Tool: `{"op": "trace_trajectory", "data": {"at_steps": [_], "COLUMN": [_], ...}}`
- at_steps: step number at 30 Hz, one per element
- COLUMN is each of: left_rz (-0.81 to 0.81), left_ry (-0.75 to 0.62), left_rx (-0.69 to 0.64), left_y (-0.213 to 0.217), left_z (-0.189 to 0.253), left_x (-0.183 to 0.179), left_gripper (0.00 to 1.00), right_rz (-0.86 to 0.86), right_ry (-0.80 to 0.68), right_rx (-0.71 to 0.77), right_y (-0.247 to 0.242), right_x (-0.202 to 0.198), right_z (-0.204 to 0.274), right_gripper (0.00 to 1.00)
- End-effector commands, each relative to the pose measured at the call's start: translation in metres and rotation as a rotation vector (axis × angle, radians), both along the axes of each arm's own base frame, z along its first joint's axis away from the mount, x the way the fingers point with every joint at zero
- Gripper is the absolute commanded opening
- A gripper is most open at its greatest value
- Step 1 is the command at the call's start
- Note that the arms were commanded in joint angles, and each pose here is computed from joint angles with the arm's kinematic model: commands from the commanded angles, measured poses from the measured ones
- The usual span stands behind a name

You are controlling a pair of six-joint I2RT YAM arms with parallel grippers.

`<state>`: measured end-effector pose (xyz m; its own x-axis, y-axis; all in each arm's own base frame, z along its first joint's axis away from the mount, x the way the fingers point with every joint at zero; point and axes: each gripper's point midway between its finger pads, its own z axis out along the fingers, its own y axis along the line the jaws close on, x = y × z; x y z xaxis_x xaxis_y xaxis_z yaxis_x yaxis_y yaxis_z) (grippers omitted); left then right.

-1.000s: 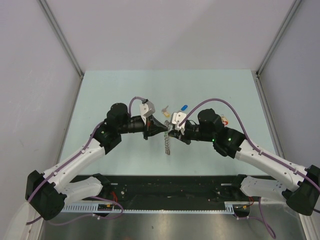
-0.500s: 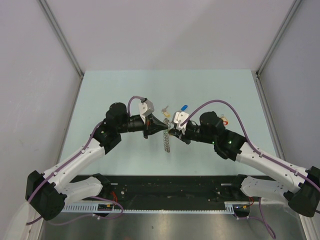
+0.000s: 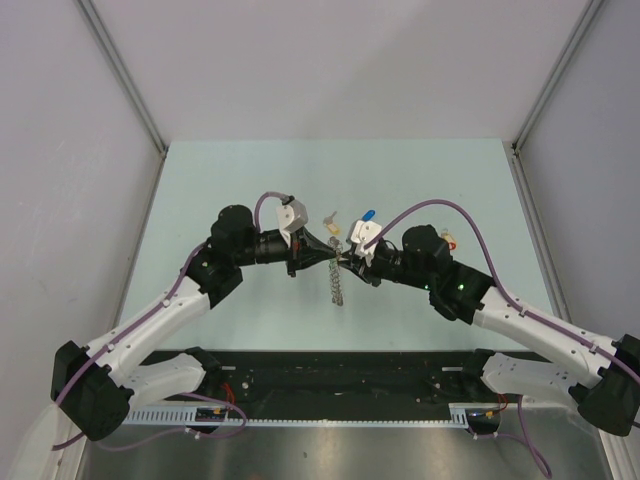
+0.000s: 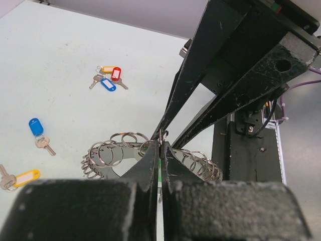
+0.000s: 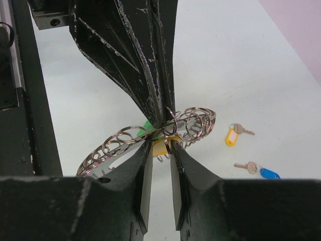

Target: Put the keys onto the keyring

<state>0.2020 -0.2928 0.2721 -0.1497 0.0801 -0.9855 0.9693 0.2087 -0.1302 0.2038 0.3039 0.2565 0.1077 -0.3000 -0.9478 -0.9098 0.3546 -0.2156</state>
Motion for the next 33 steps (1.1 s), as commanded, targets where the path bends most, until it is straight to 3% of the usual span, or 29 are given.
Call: {"op": "trace_trajectory", "data": {"at_steps": [1, 13, 16, 20, 33], "left_rz": [-0.027, -0.033, -0.036, -0.038, 0.048], "left_ry": [-0.051, -0.043, -0.045, -0.048, -0.075], "left_rx": [-0.060, -0.049, -0.049, -0.051, -0.145], "left_y": [0.000, -0.001, -0.001, -0.001, 0.005], "left_z": [0.021, 0.018, 0.018, 0.019, 0.033], "left_x": [-0.006, -0.006, -0.006, -0.007, -0.001], "left_gripper": [0.01, 0.00, 0.00, 0.00, 0.02], "right_rz": [-0.014, -0.003, 0.004, 0.010, 0.019], "right_ry": [-0.055, -0.071, -0.068, -0.066, -0.075], "right_rx": [0.085, 0.097, 0.090, 0.085, 0.075], "right_y": [0.003, 0.002, 0.003, 0.003, 0.003], "right_x": [0.002, 0.000, -0.001, -0.001, -0.003], "right_z": [0.026, 0.032, 0.029, 0.028, 0.027], "right_gripper": [0.25, 0.23, 0.18, 0.01, 0.00]}}
